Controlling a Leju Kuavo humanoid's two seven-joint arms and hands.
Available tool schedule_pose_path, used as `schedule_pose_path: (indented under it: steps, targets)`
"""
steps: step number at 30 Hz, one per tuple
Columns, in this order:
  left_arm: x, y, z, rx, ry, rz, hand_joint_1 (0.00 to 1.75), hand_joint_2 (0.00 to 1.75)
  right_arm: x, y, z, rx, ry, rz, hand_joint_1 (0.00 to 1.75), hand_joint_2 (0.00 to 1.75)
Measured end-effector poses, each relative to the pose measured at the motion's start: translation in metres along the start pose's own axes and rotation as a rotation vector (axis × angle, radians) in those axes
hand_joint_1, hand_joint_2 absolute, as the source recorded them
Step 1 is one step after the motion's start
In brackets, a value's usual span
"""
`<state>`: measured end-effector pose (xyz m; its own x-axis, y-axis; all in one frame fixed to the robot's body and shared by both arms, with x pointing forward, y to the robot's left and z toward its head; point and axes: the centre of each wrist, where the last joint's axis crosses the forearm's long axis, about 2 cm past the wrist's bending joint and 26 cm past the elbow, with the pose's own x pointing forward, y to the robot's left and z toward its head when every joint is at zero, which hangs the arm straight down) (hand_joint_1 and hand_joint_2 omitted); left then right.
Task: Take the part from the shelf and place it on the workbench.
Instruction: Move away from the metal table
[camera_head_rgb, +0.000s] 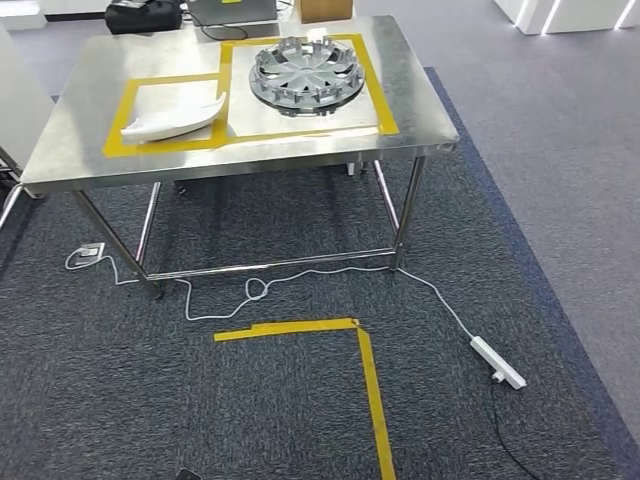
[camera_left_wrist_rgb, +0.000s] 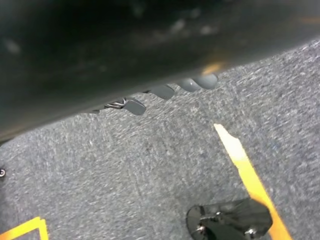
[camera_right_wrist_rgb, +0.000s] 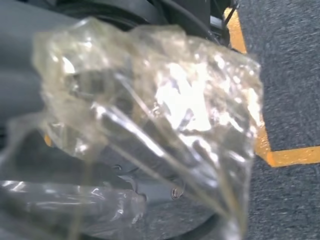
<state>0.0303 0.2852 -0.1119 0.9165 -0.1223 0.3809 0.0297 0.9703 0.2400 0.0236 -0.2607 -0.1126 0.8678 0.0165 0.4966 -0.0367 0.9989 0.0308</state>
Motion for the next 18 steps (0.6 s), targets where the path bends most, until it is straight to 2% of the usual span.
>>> schedule_pose_path:
  steps: [14, 18]
  targets:
    - [-0.001, -0.0002, 0.0003, -0.002, 0.003, -0.001, 0.0, 0.0, -0.0005, 0.0011, 0.0002, 0.001, 0.001, -0.003, 0.0, 0.0]
    - [0.0002, -0.0005, 0.0, -0.025, -0.024, -0.039, 0.0, 0.0, -0.001, 0.001, 0.0005, -0.003, 0.0, -0.004, 0.0, 0.0]
